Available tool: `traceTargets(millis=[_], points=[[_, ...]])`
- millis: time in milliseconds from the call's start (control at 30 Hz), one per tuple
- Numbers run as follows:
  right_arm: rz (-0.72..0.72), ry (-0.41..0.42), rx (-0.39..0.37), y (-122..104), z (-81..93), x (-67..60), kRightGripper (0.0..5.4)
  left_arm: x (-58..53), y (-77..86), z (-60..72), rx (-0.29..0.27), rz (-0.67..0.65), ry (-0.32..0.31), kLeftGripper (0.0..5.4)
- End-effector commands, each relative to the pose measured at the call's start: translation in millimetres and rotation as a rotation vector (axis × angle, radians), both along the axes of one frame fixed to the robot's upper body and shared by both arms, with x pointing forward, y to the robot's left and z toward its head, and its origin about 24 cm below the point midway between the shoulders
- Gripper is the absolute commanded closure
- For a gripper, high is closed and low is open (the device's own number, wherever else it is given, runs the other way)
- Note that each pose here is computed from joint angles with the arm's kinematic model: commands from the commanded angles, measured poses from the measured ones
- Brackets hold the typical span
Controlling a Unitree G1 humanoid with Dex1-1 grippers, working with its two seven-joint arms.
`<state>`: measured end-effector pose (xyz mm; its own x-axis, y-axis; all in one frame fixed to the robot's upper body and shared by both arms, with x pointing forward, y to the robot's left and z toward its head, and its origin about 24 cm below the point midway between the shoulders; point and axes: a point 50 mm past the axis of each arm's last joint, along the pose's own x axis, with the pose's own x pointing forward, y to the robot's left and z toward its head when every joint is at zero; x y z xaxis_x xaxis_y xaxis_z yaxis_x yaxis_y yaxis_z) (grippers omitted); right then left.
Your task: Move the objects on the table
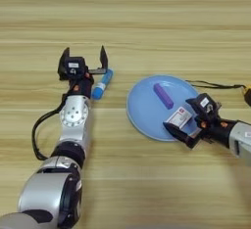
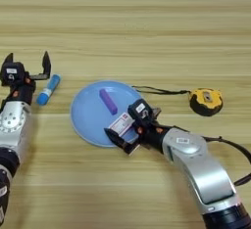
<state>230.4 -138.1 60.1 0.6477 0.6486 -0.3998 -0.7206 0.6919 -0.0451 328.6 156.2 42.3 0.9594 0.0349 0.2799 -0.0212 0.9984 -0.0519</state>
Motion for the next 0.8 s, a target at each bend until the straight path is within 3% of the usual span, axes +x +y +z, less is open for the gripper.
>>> traceTargets(millis=[33, 700, 800], points=[[0.012, 0.055, -0.047, -2.2, -9.1, -2.0, 0.03, 1.5, -4.2, 2.1, 0.011, -0.01, -0.005, 0.0], [0.011, 0.075, -0.091, -5.6, -17.4, 1.1, 0.03, 1.5, -4.0, 2.1, 0.011, -0.01, -0.006, 0.0], [0.011, 0.076, -0.091, -5.9, -17.4, 1.2, 0.38, 1.5, -4.2, 2.1, 0.011, -0.01, -0.006, 0.0]])
